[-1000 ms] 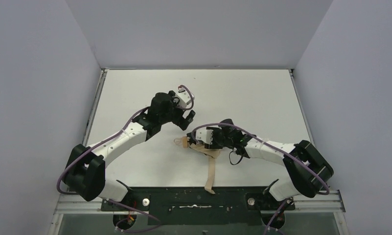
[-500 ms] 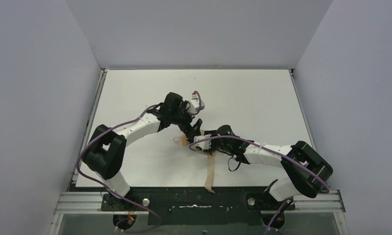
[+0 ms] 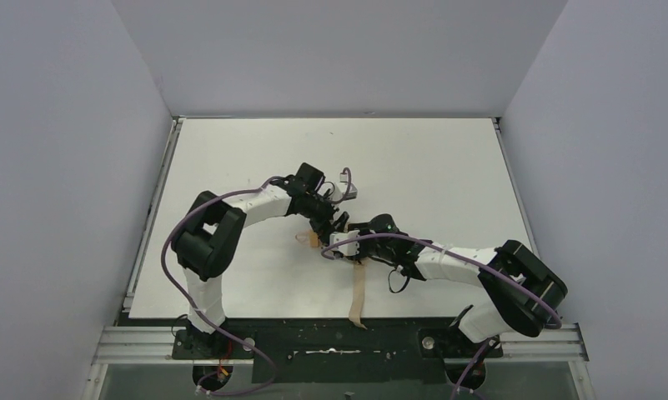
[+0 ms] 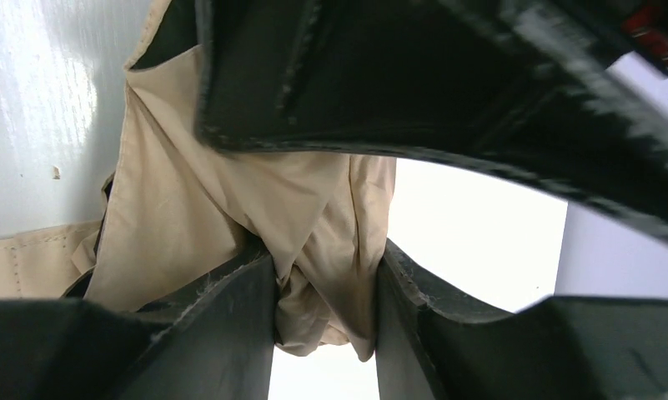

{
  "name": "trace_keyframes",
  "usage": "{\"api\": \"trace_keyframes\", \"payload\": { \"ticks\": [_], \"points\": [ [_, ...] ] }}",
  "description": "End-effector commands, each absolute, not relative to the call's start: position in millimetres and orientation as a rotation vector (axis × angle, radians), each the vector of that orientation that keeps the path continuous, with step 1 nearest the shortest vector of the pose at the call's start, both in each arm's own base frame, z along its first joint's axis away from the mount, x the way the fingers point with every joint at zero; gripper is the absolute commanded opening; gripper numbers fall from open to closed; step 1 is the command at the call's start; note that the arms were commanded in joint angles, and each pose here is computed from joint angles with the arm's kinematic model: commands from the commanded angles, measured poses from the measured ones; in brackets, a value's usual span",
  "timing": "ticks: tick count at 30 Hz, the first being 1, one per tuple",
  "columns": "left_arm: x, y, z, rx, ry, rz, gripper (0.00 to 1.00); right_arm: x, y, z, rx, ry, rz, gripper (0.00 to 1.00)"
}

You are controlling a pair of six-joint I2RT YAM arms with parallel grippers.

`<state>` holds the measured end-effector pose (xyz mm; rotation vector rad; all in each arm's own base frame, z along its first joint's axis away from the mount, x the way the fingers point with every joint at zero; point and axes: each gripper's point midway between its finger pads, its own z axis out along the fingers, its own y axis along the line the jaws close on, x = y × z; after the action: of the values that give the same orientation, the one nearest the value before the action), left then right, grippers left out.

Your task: Put away the umbrella

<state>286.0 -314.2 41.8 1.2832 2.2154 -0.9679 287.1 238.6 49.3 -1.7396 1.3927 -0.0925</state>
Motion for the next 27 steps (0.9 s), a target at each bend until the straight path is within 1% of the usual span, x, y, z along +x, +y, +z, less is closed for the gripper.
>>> {"api": "trace_keyframes", "payload": {
  "ticks": [1, 3, 6, 9, 10, 11, 12, 14, 15, 17, 20, 21, 24, 27],
  "points": [
    [274.5, -326.4, 42.5, 1.364, 2.202, -1.085, 0.74, 270.5, 212.1, 15.5, -1.85, 1.488, -0.131, 0.08],
    [272.1, -327.0, 34.9, 1.39, 2.22, -1.075, 0.69, 272.2, 212.9, 16.8, -1.838, 1.488, -0.135, 0.08],
    [270.4, -326.9, 26.2, 1.43, 2.234, -1.039, 0.58, 274.1, 215.3, 19.2, -1.812, 1.488, -0.13, 0.08],
    [268.4, -327.7, 23.3, 1.447, 2.236, -1.023, 0.52, 276.3, 217.8, 21.3, -1.781, 1.492, -0.123, 0.09],
    [267.7, -326.8, 21.6, 1.458, 2.239, -1.011, 0.47, 277.1, 218.1, 21.7, -1.77, 1.495, -0.124, 0.09],
    [267.0, -325.9, 20.5, 1.473, 2.24, -0.996, 0.39, 278.0, 218.6, 22.3, -1.759, 1.498, -0.124, 0.09],
    [267.3, -324.6, 18.6, 1.483, 2.245, -0.978, 0.34, 278.8, 218.7, 23.1, -1.75, 1.5, -0.126, 0.1],
    [268.2, -322.3, 15.1, 1.496, 2.259, -0.933, 0.24, 280.8, 219.8, 26.3, -1.736, 1.497, -0.13, 0.12],
    [268.7, -321.5, 13.3, 1.5, 2.267, -0.913, 0.18, 281.2, 220.0, 27.9, -1.73, 1.496, -0.13, 0.15],
    [269.9, -320.3, 10.7, 1.514, 2.28, -0.88, 0.09, 282.4, 221.6, 35.1, -1.703, 1.492, -0.124, 0.21],
    [271.3, -318.2, 7.6, 1.52, 2.296, -0.845, 0.02, 283.5, 223.5, 55.1, -1.63, 1.492, -0.11, 0.36],
    [272.8, -317.2, 7.0, 1.518, 2.301, -0.829, 0.0, 283.8, 223.4, 64.2, -1.596, 1.496, -0.105, 0.4],
    [278.9, -314.4, 6.4, 1.506, 2.312, -0.78, 0.0, 280.6, 220.8, 98.8, -1.464, 1.517, -0.065, 0.52],
    [282.2, -313.3, 6.8, 1.495, 2.318, -0.756, 0.0, 273.4, 217.9, 140.2, -1.262, 1.559, 0.029, 0.6]
  ]
}}
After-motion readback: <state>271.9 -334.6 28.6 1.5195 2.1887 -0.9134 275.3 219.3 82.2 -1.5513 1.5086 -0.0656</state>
